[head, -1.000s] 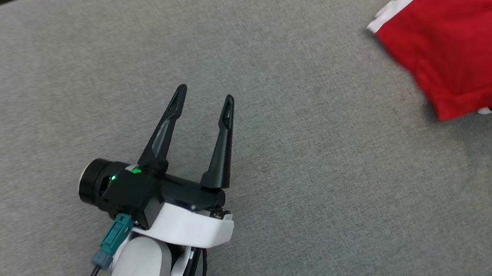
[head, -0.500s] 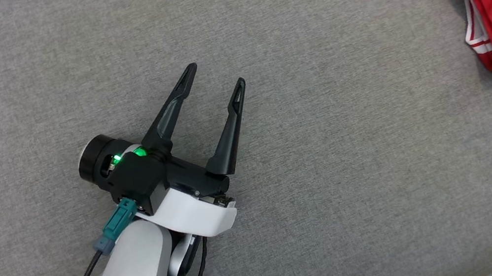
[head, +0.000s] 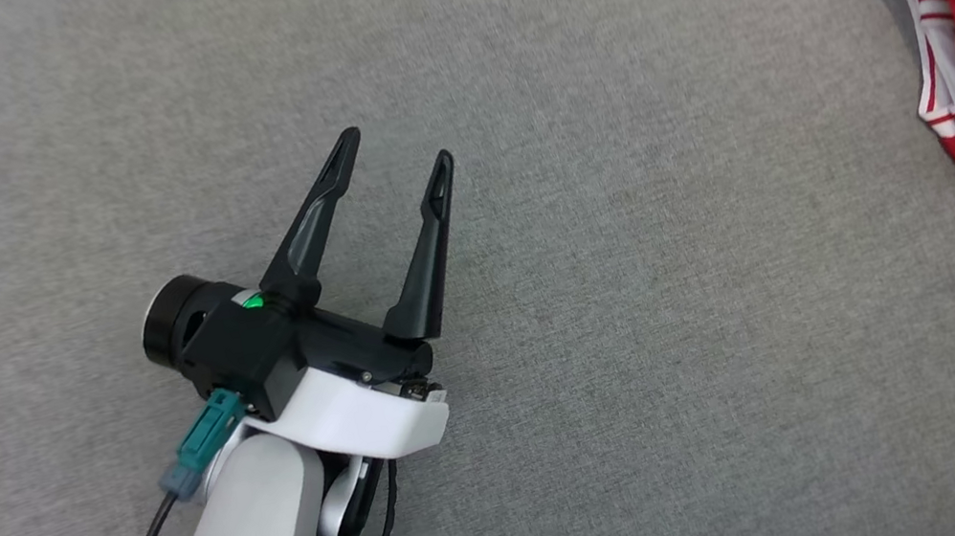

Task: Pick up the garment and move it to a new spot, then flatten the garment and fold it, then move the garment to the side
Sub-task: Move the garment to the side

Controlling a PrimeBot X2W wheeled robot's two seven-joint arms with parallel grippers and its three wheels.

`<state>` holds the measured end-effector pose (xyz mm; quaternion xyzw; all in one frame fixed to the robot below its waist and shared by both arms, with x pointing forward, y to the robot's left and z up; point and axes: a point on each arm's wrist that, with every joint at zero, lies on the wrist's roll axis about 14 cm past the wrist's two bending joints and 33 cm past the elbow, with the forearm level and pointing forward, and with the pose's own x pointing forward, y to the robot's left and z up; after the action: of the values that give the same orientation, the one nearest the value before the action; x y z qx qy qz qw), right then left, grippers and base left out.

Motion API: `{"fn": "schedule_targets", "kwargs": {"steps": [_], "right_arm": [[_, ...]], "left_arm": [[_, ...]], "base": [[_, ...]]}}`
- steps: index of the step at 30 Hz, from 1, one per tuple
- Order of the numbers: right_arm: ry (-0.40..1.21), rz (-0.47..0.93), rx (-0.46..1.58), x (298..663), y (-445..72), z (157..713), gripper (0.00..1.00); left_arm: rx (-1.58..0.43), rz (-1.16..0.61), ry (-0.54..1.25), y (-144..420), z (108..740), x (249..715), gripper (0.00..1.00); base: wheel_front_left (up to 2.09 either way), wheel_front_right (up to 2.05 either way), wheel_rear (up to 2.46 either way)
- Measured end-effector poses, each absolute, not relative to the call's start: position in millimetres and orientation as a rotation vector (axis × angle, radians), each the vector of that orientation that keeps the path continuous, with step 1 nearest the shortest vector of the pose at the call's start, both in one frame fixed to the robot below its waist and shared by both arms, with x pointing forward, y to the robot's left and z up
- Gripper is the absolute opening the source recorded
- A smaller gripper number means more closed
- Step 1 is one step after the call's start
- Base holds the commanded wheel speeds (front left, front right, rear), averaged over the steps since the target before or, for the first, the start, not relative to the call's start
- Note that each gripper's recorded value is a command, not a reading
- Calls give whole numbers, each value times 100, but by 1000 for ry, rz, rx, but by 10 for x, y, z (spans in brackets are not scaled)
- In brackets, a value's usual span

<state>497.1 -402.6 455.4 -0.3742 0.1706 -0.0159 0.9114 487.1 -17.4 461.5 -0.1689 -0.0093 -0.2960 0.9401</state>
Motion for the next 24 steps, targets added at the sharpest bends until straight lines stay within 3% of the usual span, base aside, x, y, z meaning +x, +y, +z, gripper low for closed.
{"fn": "schedule_targets", "kwargs": {"steps": [6,12,24], "right_arm": [[93,-41,-518,5157,-3406,5000,100],[-142,2,-281,5003,-2781,5525,100],[-233,112,91,4398,-1715,5528,100]], "left_arm": [[-329,-517,-65,140,4881,4780,100],[-258,-412,-134,565,5209,4568,100],[-215,-141,-147,1501,5286,4057,100]], "base": [[0,0,0],[0,0,0],[0,0,0]]}}
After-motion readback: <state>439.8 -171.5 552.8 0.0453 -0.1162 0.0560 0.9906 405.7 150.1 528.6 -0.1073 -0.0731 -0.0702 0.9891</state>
